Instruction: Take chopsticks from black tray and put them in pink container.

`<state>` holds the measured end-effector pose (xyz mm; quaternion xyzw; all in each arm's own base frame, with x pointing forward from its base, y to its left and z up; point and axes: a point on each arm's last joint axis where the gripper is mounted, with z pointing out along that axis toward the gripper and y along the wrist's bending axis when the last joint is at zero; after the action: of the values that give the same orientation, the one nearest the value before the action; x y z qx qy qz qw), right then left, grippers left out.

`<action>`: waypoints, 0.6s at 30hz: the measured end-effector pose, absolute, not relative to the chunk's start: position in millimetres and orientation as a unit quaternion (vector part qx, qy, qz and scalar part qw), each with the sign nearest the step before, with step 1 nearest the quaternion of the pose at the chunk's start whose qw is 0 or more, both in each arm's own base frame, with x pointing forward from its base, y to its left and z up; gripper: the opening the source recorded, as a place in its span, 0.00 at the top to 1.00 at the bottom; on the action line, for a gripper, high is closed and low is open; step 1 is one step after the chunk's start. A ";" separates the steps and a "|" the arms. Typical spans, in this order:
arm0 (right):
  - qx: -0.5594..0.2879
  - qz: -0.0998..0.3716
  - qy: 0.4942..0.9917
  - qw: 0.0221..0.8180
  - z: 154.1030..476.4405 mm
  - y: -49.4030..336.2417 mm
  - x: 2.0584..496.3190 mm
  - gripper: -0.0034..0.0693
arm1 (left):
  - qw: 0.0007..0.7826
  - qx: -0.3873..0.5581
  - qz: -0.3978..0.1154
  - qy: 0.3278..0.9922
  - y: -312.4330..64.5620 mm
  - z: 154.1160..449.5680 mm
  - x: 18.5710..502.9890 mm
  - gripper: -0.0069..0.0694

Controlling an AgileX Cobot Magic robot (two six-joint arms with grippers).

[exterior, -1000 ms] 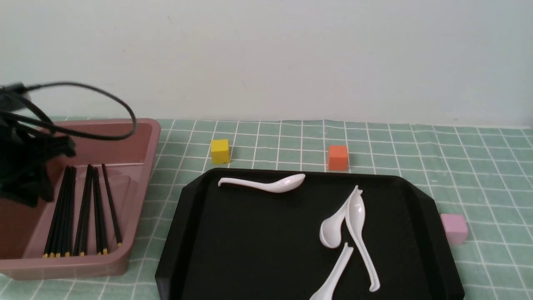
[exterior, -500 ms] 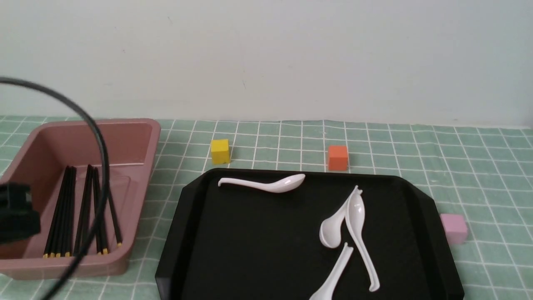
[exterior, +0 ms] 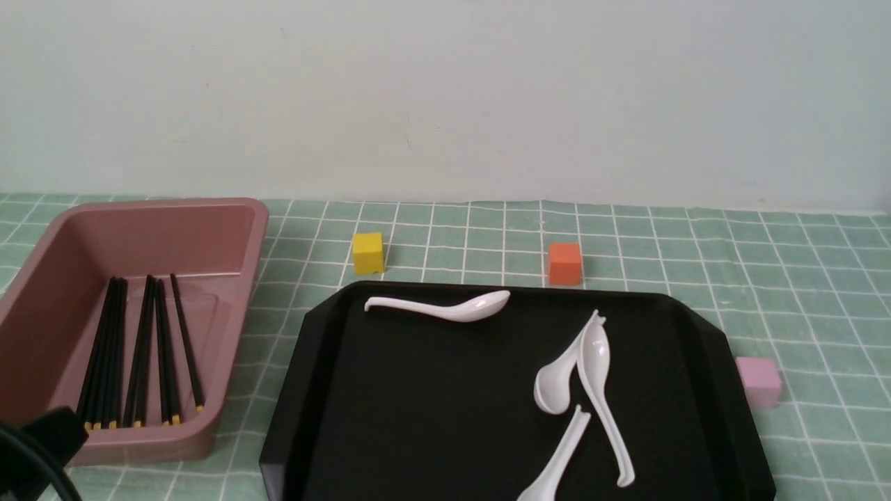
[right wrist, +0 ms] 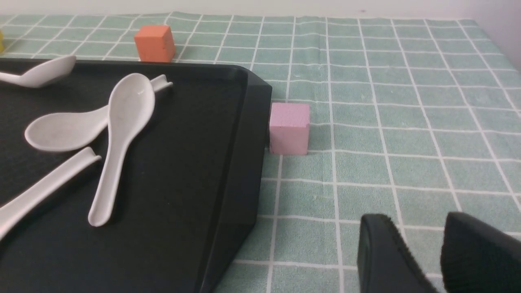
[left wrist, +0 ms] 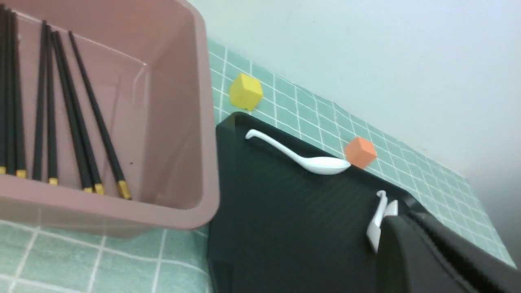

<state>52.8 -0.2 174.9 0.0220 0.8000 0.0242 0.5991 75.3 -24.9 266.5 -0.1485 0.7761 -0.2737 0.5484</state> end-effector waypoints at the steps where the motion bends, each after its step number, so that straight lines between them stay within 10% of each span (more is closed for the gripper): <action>1: 0.022 0.024 0.800 0.599 174.9 -0.2 52.8 0.62 | 0.551 -0.147 -0.268 0.776 -24.2 265.7 75.6 0.93; 18: 0.022 0.024 0.800 0.599 174.9 -0.2 52.8 0.62 | 0.560 -0.069 -0.122 0.817 -12.7 224.1 66.8 0.93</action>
<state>52.8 -0.2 174.9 0.0220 0.8000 0.0242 0.5991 66.8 -12.7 224.1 -0.0691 0.8166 -0.1220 0.5599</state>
